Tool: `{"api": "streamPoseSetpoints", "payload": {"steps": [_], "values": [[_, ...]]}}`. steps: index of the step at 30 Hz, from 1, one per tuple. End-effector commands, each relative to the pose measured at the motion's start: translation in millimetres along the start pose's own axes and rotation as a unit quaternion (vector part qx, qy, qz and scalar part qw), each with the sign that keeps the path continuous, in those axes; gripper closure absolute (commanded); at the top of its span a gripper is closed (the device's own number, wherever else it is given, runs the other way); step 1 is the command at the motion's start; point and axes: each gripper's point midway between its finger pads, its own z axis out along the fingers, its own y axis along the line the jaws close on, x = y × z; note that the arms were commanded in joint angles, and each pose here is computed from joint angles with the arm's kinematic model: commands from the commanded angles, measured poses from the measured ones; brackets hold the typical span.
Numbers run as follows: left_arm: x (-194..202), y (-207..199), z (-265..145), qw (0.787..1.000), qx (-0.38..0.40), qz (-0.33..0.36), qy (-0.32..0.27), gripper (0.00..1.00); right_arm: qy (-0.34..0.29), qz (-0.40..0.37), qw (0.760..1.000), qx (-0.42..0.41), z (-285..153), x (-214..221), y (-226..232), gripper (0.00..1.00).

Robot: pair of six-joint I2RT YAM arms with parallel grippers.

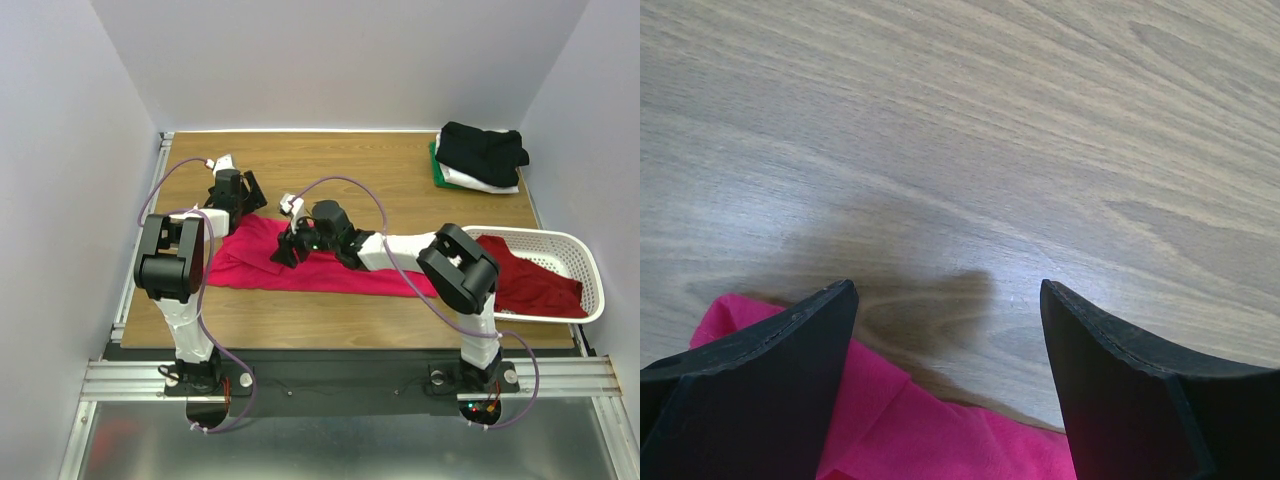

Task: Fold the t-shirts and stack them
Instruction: Fold the tshirt

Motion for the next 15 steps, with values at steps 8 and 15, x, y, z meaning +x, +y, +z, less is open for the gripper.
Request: {"api": "streamPoseSetpoints", "payload": {"steps": [8, 15], "values": [[-25, -9, 2, 1.0, 0.01, -0.004, -0.029, 0.14, -0.062, -0.027, 0.994, -0.089, 37, -31, 13, 0.32], [-25, -8, 3, 1.0, 0.009, -0.004, -0.029, 0.14, -0.051, -0.026, 0.993, -0.104, 59, -13, 12, 0.29]]}}
